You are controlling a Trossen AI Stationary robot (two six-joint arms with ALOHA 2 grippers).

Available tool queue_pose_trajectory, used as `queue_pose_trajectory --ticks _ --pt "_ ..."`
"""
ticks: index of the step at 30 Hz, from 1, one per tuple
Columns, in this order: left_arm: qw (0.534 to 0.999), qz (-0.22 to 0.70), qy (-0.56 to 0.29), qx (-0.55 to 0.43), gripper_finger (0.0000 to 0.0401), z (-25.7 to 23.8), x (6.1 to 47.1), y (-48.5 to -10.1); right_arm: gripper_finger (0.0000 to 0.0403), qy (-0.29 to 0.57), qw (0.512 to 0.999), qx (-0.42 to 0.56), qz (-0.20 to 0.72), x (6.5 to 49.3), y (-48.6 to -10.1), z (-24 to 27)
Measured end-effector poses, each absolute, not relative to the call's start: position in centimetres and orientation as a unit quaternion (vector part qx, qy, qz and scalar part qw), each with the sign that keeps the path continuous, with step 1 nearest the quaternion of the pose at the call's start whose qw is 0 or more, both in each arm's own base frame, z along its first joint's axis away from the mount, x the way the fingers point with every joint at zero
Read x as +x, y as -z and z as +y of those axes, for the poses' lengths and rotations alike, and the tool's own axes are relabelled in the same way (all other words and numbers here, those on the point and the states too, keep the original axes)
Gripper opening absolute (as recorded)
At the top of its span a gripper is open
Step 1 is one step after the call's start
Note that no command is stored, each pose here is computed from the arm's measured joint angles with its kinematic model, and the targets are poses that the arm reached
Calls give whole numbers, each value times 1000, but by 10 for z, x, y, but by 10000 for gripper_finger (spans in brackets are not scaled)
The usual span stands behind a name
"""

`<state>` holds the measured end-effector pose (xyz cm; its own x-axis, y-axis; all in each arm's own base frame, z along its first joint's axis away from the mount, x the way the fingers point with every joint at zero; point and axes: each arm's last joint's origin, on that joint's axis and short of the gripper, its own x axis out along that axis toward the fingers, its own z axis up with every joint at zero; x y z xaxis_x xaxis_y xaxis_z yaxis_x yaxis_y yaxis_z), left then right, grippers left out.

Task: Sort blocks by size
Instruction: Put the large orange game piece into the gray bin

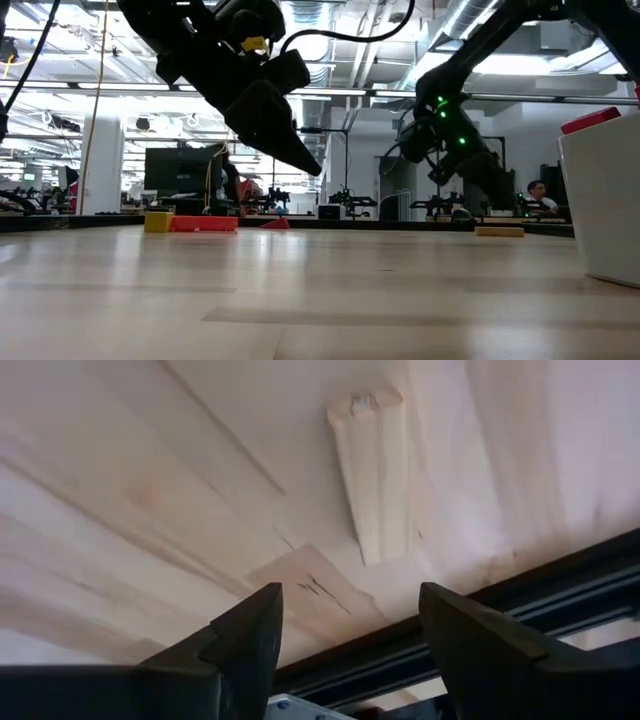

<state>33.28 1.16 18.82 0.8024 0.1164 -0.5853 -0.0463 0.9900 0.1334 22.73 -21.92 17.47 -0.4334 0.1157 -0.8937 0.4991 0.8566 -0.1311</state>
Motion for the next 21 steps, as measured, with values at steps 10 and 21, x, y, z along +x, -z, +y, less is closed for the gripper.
queue_pose_trajectory --ticks 10,21 --pt "949 307 -42 58 201 12 333 -189 266 202 539 171 799 249 -200 -222" --pt "950 305 -42 59 201 11 334 -189 266 186 509 189 819 246 -182 -224"
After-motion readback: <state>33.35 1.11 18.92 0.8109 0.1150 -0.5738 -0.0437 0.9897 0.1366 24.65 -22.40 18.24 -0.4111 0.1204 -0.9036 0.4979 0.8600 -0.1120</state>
